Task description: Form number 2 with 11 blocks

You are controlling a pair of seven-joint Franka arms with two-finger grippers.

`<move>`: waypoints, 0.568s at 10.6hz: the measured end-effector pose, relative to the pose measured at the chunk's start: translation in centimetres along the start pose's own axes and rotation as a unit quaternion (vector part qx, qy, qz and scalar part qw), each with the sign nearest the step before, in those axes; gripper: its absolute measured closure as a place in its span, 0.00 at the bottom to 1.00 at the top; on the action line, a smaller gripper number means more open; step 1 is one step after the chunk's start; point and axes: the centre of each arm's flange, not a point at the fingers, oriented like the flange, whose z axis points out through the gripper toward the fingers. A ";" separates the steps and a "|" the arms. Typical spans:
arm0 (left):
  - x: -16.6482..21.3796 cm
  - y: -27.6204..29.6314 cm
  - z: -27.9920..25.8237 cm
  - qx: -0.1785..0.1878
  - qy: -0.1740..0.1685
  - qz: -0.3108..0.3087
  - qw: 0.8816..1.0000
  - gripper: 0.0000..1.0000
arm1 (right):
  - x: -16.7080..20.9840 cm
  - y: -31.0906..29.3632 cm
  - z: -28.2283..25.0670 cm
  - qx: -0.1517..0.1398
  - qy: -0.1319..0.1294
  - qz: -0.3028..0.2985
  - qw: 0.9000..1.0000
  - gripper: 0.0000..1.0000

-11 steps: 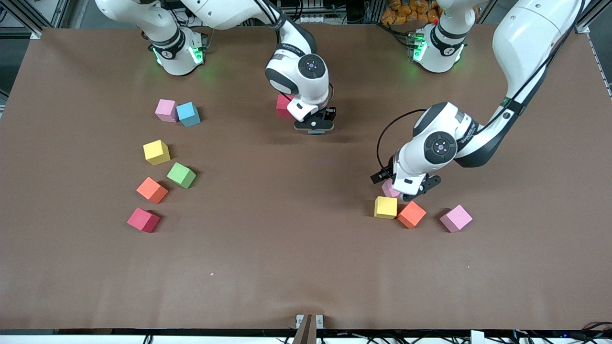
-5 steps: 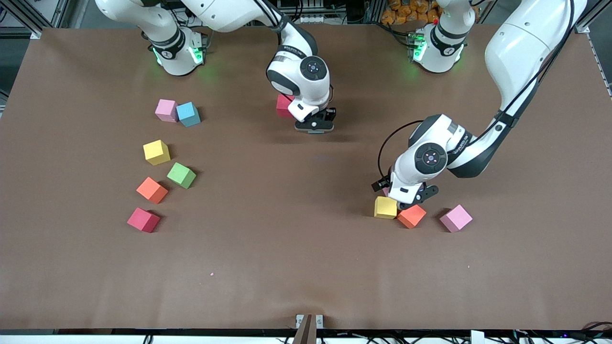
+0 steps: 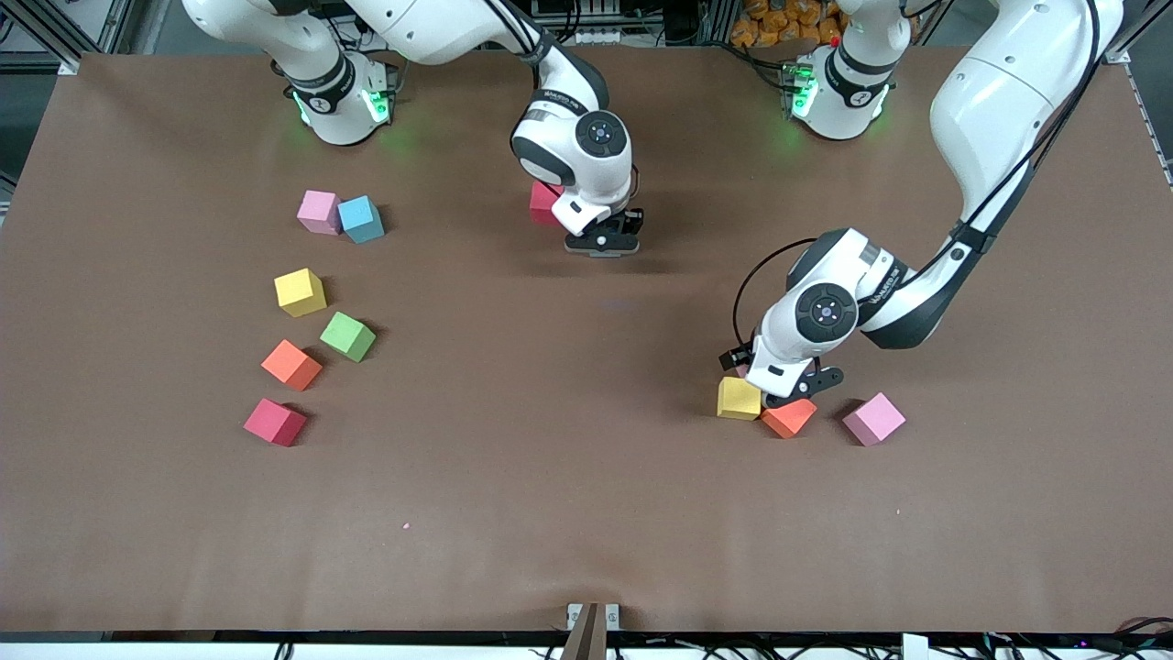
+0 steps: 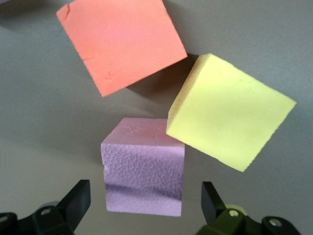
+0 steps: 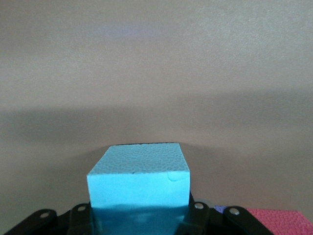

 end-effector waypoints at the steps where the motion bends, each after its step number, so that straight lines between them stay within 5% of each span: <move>1: 0.3 -0.3 0.3 0.002 -0.001 0.004 1.000 0.00 | 0.0 0.0 0.1 0.000 0.000 0.000 1.000 0.42; 6: 0.9 -0.4 0.9 0.000 -0.006 0.002 1.000 0.00 | 0.1 -0.1 0.1 0.001 0.000 0.001 1.000 0.34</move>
